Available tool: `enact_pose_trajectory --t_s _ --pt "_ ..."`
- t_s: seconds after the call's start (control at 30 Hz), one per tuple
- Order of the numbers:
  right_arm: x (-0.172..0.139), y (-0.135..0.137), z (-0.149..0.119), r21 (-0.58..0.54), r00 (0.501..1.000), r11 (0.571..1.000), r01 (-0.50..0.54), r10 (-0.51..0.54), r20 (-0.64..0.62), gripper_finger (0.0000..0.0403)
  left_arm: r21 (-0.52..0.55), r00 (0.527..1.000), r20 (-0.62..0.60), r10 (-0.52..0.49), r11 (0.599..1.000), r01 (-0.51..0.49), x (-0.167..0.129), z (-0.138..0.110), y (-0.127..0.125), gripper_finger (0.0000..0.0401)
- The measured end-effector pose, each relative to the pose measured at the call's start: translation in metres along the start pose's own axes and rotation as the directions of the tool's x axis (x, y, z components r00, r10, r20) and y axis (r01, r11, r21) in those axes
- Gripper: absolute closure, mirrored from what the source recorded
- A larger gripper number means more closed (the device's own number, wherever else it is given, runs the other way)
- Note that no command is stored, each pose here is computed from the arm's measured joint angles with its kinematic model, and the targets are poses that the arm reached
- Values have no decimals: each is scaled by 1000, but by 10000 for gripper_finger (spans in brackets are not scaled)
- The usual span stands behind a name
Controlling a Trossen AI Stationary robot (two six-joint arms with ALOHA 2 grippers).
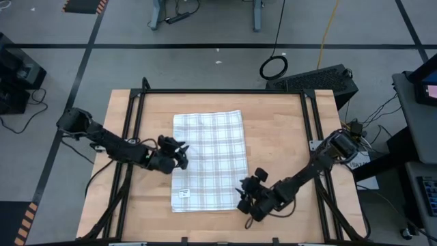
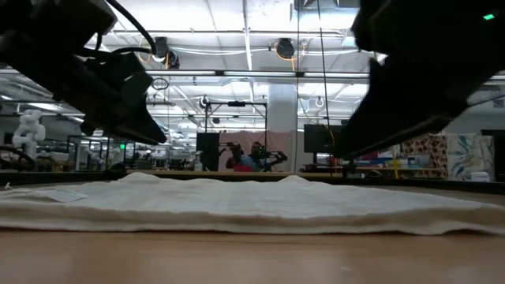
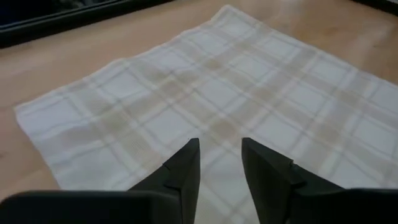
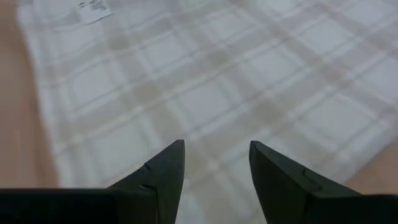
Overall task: Roll towel
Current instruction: Fold the brown checkered towel
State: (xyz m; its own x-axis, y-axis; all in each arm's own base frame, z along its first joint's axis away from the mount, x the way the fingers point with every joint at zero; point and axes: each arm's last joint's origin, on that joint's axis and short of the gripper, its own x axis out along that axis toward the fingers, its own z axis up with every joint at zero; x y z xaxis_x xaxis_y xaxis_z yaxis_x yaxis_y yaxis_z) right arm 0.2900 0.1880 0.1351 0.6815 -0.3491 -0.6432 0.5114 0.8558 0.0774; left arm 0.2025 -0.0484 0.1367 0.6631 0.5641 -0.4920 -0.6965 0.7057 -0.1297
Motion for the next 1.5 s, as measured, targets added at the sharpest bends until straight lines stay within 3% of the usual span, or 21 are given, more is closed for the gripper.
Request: enact_pose_trajectory --t_s 0.1,0.2,0.33,0.5,0.57,0.67,0.73,0.83,0.93,1.03,1.13,1.23,1.4,1.5 --pt "5 -5 10 -2 1000 1000 17 -17 6 232 16 1000 5 22 1000 -22 2 1 2 262" --pt "5 -10 22 -24 1000 999 24 -24 17 232 118 996 56 73 990 -79 3 4 4 258" --pt "1 -19 36 -74 999 996 45 -43 29 232 348 975 150 164 914 -208 4 8 8 257" --pt "-2 -28 48 -175 997 982 72 -68 29 232 269 959 178 221 926 -264 9 12 13 257" --pt "-3 -29 48 -223 997 971 80 -77 24 232 277 976 118 183 938 -209 13 13 14 257" --pt "-4 -30 47 -299 996 950 85 -85 14 232 311 998 -66 23 950 -1 18 10 12 257" --pt "-5 -31 45 -320 996 944 82 -86 4 232 289 981 -166 -101 946 147 17 8 8 257" --pt "-6 -30 43 -341 996 937 83 -88 -2 232 246 915 -263 -305 896 370 7 3 -7 257" --pt "-8 -28 42 -370 997 926 76 -81 1 232 254 882 -267 -388 855 452 -6 -4 -18 257" --pt "-9 -27 42 -377 997 924 70 -74 6 232 248 919 -227 -321 894 374 -12 -9 -18 257" --pt "-8 -27 42 -351 997 934 75 -76 11 232 156 969 -165 -183 966 208 -8 -8 -9 257" --pt "-8 -28 43 -339 997 938 78 -78 12 232 64 992 -116 -54 996 62 -3 3 2 257" --pt "-8 -30 44 -384 988 911 153 -132 80 232 -82 993 -39 110 990 -113 8 38 24 257" --pt "-6 -32 47 -409 970 882 236 -190 151 232 -99 980 -69 189 976 -195 16 57 47 257"
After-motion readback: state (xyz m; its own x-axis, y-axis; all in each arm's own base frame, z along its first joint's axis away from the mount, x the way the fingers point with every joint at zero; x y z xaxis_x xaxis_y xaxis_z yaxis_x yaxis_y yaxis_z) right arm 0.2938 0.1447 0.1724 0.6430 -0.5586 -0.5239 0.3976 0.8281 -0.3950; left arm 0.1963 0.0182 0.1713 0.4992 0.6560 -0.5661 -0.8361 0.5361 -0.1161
